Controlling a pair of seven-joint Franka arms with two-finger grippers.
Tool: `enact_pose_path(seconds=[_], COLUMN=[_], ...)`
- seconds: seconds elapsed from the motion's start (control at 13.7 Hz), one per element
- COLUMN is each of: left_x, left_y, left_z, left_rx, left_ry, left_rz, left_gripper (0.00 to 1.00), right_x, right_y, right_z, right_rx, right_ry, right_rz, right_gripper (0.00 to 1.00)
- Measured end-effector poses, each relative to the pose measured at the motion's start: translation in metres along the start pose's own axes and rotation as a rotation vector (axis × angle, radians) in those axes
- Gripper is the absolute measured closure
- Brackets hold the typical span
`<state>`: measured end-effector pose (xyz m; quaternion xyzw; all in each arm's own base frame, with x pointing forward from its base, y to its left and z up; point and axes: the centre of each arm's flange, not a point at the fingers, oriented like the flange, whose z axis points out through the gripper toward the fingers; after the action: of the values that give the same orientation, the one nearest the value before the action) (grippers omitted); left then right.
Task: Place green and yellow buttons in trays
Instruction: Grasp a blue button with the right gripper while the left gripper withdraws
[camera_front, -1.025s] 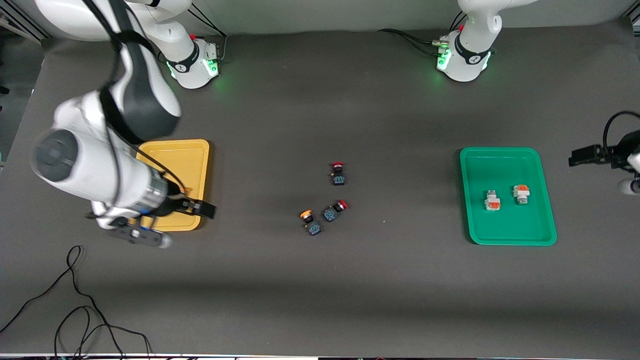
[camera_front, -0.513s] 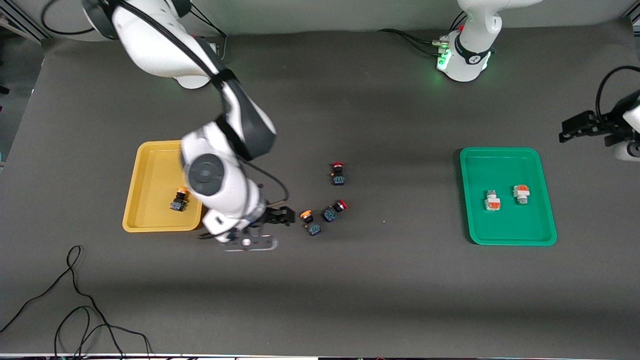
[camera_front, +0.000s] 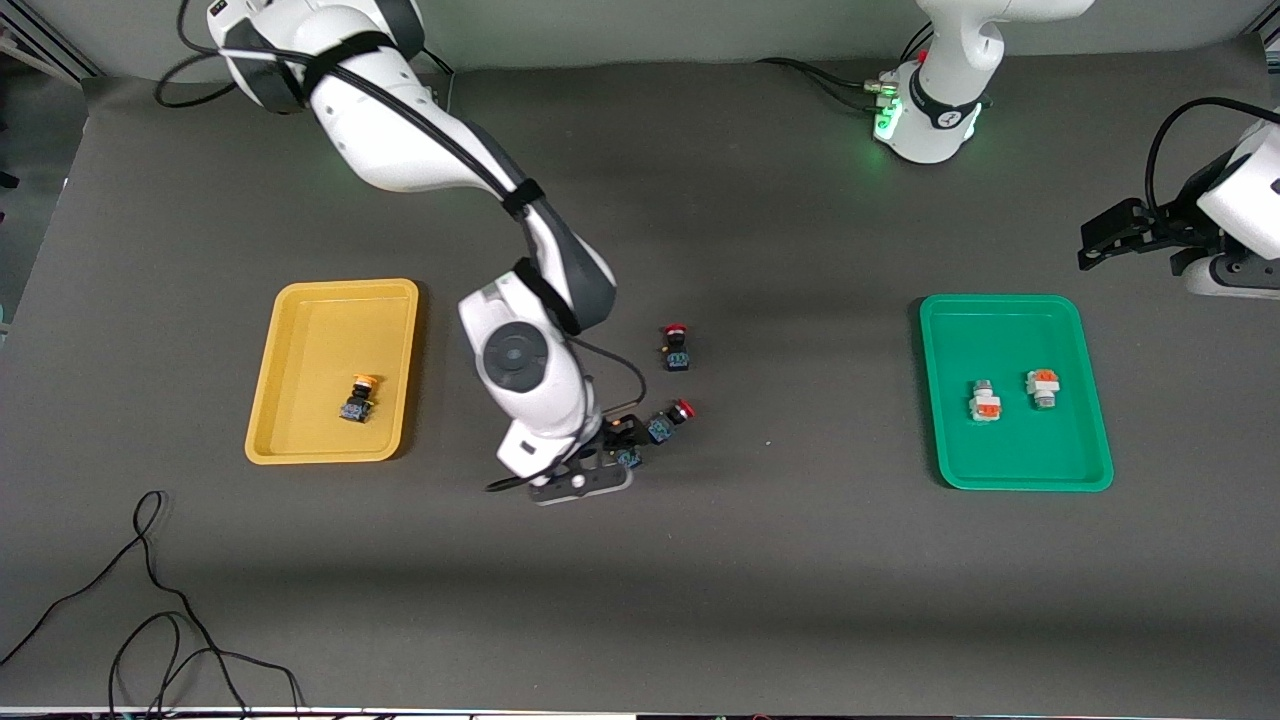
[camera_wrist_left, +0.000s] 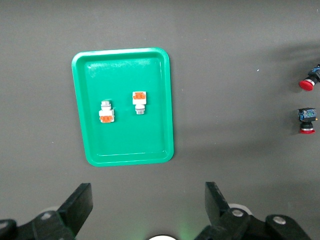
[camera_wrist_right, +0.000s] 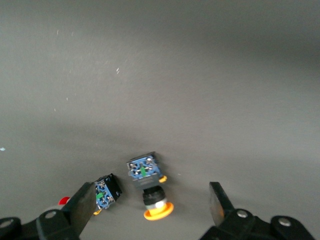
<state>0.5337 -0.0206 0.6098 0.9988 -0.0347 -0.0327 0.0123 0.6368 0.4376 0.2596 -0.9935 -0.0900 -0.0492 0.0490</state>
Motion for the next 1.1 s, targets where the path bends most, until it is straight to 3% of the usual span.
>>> enact_pose_path(seconds=[0.37,0.88,1.03,1.1], left_x=[0.005,0.029,0.025,0.022], left_y=[-0.003,0.017,0.02,0.019], left_z=[-0.001,0.003,0.002,0.003], left_rx=[0.001,0.007,0.009,0.009], left_ry=[0.017,0.019,0.019,0.016], left_rz=[-0.007,-0.013,-0.01,-0.011], left_gripper=[0.0,0.0,0.0,0.0], right_x=[-0.025,-0.033,-0.033,-0.033], right_y=[-0.021,-0.003,-0.003,-0.003], right_z=[0.064,0.088,0.088,0.088], right_rx=[-0.037,-0.079,-0.078,-0.078], right_ry=[0.007,-0.024,-0.023,-0.022], right_rz=[-0.067,-0.066,-0.066,-0.064], right_gripper=[0.0,0.01,0.05,0.15])
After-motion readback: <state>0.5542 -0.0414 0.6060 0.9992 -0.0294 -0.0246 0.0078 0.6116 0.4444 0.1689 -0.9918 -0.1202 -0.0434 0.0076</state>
